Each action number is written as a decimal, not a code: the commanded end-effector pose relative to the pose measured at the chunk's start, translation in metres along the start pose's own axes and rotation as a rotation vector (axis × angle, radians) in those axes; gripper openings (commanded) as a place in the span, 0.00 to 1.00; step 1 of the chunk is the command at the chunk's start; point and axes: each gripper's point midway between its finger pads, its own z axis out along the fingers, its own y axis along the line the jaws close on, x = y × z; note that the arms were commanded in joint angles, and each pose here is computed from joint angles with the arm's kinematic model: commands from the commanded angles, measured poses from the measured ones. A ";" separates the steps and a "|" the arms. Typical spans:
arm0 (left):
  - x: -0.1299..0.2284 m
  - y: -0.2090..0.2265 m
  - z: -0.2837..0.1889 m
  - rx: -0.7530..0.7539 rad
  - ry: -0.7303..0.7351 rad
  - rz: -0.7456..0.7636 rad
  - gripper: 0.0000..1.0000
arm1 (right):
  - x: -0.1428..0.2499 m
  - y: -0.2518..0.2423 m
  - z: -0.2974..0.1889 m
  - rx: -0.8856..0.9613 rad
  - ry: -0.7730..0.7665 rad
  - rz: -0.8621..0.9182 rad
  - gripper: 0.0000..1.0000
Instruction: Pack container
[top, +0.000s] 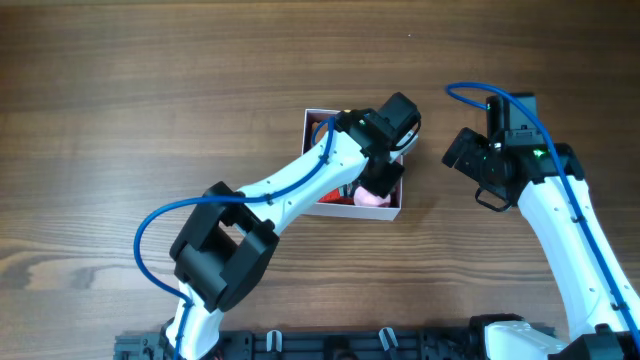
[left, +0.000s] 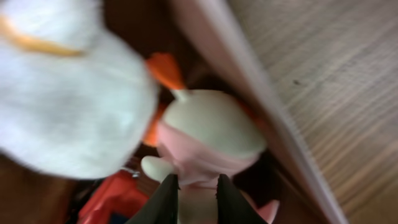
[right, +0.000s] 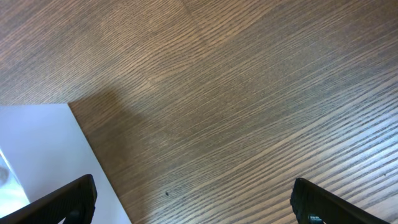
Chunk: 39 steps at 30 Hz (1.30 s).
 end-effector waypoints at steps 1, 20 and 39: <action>-0.008 0.036 -0.006 -0.089 -0.029 -0.100 0.22 | 0.003 -0.001 0.003 0.000 0.012 0.019 1.00; -0.063 0.056 -0.051 -0.072 -0.270 -0.110 0.19 | 0.003 -0.001 0.003 0.000 0.013 0.019 1.00; -0.013 0.068 0.044 -0.071 -0.030 -0.175 0.21 | 0.003 -0.001 0.003 0.000 0.012 0.019 1.00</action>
